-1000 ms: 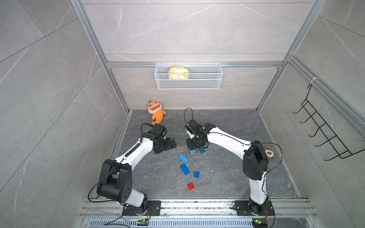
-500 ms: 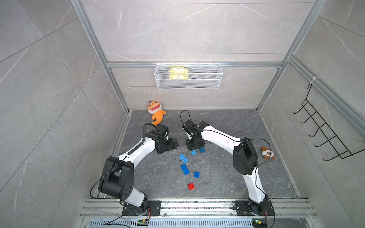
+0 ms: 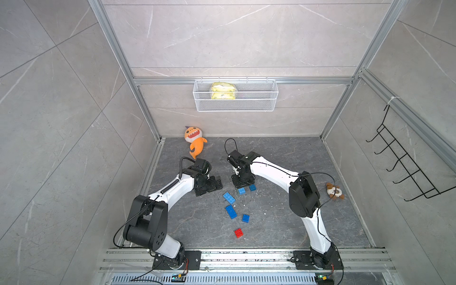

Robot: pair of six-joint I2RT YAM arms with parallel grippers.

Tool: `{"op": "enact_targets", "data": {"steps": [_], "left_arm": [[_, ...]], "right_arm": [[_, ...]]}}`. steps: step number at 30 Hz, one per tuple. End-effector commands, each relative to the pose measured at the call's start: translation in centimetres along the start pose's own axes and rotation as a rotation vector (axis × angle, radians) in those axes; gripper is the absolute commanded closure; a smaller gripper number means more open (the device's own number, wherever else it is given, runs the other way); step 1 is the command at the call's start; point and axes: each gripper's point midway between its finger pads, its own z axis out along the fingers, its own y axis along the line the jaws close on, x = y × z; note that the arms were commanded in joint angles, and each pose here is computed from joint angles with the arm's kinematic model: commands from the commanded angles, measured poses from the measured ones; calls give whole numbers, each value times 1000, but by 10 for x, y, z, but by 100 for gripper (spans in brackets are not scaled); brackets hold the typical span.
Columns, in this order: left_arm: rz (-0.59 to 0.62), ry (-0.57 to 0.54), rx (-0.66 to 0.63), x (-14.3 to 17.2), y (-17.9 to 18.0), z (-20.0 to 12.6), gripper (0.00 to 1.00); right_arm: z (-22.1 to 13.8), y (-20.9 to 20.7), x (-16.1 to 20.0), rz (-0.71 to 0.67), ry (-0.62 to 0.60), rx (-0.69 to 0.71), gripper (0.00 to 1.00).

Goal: Assemble a heart with lego
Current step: Assemble the lego brick with the lego brick.

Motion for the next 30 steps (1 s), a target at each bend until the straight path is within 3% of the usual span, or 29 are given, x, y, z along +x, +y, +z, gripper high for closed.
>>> {"op": "enact_targets", "data": {"steps": [1,16,30], "left_arm": [[11,-8,30,-2,-7,-3,0],[2,-24,34,0,-6,-6,0],[-2,-39,34,4,-4,-12,0]], "right_arm": [[18,-5,9,13,67,23,67],[21,-21,44,-19,190,75,67],[49,-10,24,-35,260,73,66]]}}
